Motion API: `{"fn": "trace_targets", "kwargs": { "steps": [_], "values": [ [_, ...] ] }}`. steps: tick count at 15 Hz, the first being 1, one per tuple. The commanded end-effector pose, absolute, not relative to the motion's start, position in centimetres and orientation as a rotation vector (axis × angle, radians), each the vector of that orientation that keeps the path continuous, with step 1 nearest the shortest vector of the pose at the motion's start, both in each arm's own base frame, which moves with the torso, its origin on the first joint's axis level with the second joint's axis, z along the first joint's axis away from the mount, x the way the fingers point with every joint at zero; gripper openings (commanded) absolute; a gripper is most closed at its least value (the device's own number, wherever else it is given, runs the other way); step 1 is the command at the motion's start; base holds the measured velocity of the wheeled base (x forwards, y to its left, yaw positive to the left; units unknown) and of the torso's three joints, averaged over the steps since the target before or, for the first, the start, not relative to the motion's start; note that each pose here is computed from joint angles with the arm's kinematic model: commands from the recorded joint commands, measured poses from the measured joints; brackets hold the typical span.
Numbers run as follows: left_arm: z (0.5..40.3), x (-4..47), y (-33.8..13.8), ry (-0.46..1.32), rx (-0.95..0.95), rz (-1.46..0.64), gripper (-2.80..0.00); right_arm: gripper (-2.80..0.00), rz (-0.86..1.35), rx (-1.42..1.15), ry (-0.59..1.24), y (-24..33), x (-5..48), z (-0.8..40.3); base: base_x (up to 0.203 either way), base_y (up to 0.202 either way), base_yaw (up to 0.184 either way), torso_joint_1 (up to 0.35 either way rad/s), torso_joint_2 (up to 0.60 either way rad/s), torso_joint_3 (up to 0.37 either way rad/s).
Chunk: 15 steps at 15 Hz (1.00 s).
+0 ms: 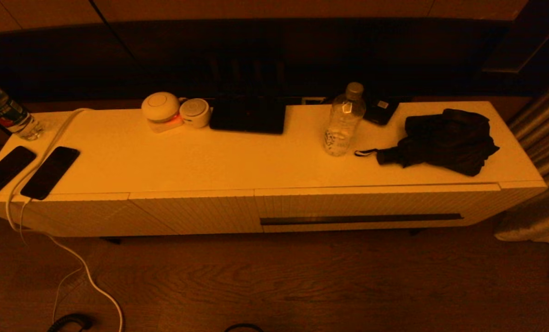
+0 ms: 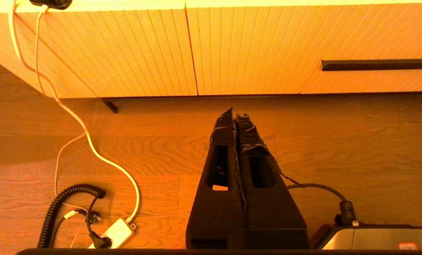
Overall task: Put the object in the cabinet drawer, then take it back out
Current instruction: Open the drawer
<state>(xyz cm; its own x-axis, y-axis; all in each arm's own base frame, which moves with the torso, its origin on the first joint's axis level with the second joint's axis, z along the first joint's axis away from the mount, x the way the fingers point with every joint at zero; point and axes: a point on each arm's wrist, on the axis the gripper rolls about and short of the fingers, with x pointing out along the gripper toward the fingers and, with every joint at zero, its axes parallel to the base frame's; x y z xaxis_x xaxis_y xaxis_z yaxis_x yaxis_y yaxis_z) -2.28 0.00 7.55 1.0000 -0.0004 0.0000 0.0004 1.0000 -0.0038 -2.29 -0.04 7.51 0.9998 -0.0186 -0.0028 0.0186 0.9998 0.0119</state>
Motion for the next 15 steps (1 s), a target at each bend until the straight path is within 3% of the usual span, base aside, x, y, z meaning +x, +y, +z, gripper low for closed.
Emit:
{"fn": "trace_targets", "kwargs": {
  "steps": [1, 15],
  "values": [
    [7.55, -2.28, 0.0, 0.0, -0.005, 0.0, -2.8, -2.8, -0.02, 0.017, 0.002, -0.04, -2.28, 7.53, 0.0, 0.0, 0.0, 0.0, 0.0, 0.0],
    [7.55, -2.28, 0.0, 0.0, -0.005, 0.0, -2.8, -2.8, -0.026, 0.051, 0.002, -0.06, -2.27, 7.54, 0.0, 0.0, 0.0, 0.0, 0.0, 0.0]
  ]
}}
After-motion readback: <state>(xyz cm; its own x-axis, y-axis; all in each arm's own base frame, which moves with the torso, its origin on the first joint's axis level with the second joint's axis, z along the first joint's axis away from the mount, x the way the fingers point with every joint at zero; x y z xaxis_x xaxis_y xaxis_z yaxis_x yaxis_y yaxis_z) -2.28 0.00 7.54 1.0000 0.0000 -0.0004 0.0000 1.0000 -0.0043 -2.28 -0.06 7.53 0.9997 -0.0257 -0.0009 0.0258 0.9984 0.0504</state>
